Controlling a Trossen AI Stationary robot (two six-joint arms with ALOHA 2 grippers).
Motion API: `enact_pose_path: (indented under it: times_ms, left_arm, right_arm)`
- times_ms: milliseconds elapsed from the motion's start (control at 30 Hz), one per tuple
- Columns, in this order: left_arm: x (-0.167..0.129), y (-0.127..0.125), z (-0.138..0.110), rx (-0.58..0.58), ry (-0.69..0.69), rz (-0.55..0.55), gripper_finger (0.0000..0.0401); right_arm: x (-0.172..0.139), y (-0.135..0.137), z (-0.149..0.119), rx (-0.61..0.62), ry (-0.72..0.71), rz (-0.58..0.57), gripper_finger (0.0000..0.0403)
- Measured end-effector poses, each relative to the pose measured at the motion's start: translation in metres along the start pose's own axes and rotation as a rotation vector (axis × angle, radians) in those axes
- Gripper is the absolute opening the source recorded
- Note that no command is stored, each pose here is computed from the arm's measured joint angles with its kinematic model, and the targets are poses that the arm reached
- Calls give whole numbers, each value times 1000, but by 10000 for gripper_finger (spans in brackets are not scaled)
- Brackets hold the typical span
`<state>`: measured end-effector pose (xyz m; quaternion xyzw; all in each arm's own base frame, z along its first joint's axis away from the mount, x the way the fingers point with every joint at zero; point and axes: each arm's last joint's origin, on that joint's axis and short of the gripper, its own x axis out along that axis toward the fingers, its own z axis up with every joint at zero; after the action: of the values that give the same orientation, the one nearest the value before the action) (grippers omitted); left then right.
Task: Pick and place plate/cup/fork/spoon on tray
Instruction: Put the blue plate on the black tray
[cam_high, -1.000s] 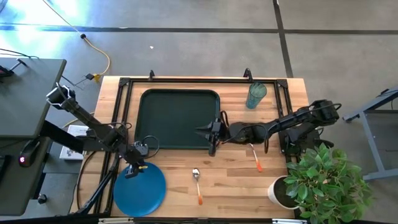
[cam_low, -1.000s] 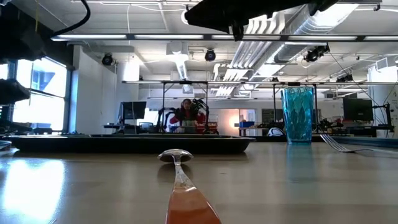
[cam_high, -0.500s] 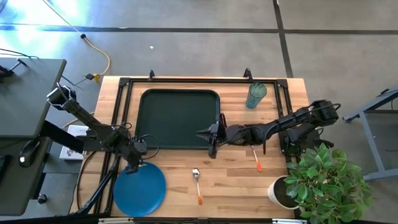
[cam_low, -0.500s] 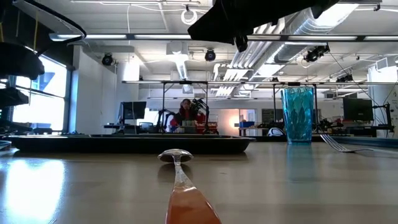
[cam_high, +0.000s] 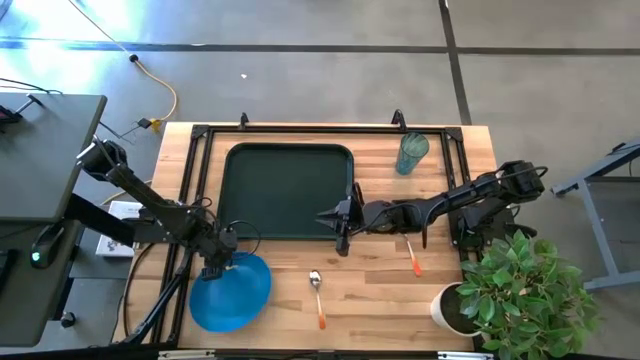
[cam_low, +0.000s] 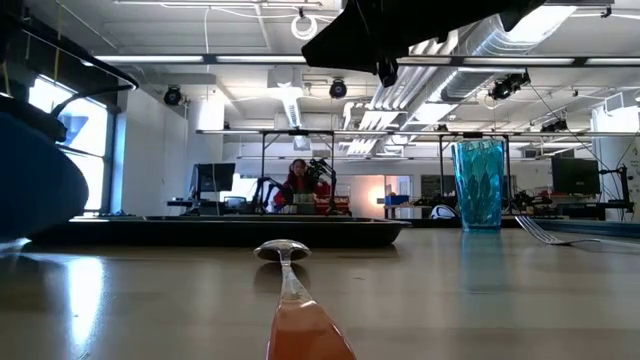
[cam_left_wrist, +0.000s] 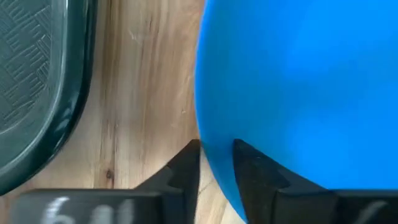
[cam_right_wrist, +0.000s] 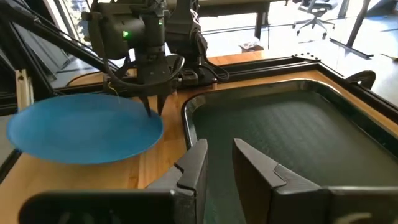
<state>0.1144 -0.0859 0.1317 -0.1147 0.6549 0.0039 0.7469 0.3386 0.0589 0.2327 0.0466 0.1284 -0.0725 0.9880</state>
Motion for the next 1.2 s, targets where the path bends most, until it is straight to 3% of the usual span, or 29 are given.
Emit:
enact_pose_path:
  times_ms: [267, 500, 767, 1200]
  left_arm:
    - [-2, -3, 3, 9, -17, -46, 11]
    - [-10, -10, 9, 34, -41, -64, 4]
    - [-17, -15, 13, 49, -30, -103, 27]
    - [-17, -18, 13, 144, -59, -116, 126]
  right_arm:
    - [0, 0, -1, 9, 7, -2, 67]
    - [0, 0, -1, 10, 7, -2, 67]
    - [0, 0, -1, 13, 11, -3, 67]
    - [0, 0, -1, 15, 7, -3, 67]
